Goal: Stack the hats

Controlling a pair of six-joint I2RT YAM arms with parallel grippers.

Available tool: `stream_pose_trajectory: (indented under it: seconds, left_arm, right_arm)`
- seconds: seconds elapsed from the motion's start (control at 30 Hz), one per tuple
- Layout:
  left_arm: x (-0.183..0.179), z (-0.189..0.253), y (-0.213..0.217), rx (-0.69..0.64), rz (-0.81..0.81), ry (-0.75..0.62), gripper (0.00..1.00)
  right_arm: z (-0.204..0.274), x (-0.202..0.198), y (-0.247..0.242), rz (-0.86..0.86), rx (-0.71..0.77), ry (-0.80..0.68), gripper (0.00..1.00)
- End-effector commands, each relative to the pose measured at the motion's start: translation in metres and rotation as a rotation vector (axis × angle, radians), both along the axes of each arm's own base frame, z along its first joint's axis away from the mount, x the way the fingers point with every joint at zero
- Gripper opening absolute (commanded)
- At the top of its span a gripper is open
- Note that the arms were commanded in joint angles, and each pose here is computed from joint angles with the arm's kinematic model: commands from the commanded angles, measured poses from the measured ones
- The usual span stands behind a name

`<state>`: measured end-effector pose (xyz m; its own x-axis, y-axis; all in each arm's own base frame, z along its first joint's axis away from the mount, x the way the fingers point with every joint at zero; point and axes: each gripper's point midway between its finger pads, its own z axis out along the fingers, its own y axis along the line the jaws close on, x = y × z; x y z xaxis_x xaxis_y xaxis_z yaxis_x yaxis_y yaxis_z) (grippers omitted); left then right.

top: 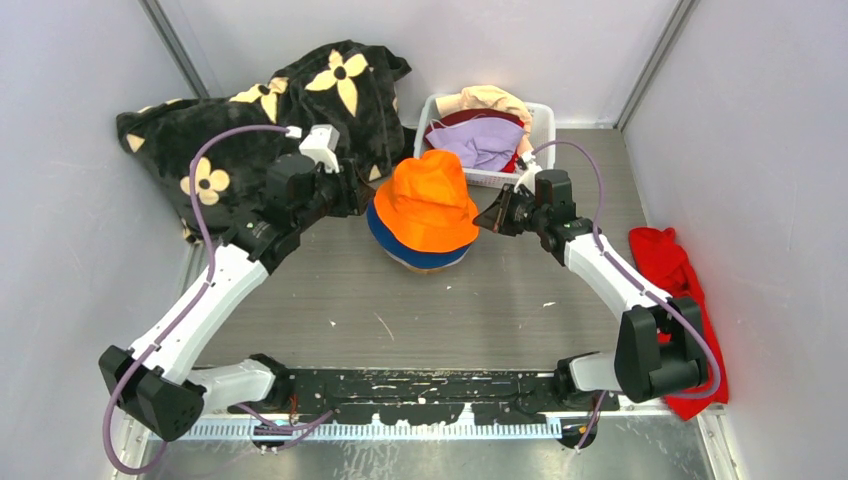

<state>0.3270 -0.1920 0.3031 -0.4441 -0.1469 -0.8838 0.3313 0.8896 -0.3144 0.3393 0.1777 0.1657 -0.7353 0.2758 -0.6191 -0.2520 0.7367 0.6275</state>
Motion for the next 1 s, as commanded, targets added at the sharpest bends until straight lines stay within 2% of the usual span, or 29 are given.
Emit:
stream_pose_trajectory:
  seconds: [0.0,0.13,0.37,0.6,0.67,0.97]
  left_arm:
    - [0.008,0.010,-0.002,-0.110,0.022,-0.049,0.52]
    - [0.012,-0.003,-0.006,-0.223,-0.012,0.013,0.52]
    - [0.022,-0.013,-0.007,-0.512,-0.114,0.080,0.52]
    - [0.018,-0.021,-0.026,-0.598,-0.223,0.133,0.52]
    - [0.022,-0.036,-0.029,-0.626,-0.220,0.178,0.52]
    - [0.017,-0.055,-0.028,-0.633,-0.202,0.219,0.52]
  right_arm:
    - [0.018,0.009,0.006,0.024,0.029,-0.089,0.01]
    - [0.023,0.010,0.009,0.035,0.038,-0.100,0.01]
    - [0.026,0.011,0.011,0.045,0.045,-0.107,0.01]
    - [0.027,0.013,0.012,0.046,0.048,-0.111,0.01]
    - [0.027,0.012,0.012,0.047,0.049,-0.114,0.01]
    - [0.028,0.013,0.012,0.044,0.052,-0.111,0.01]
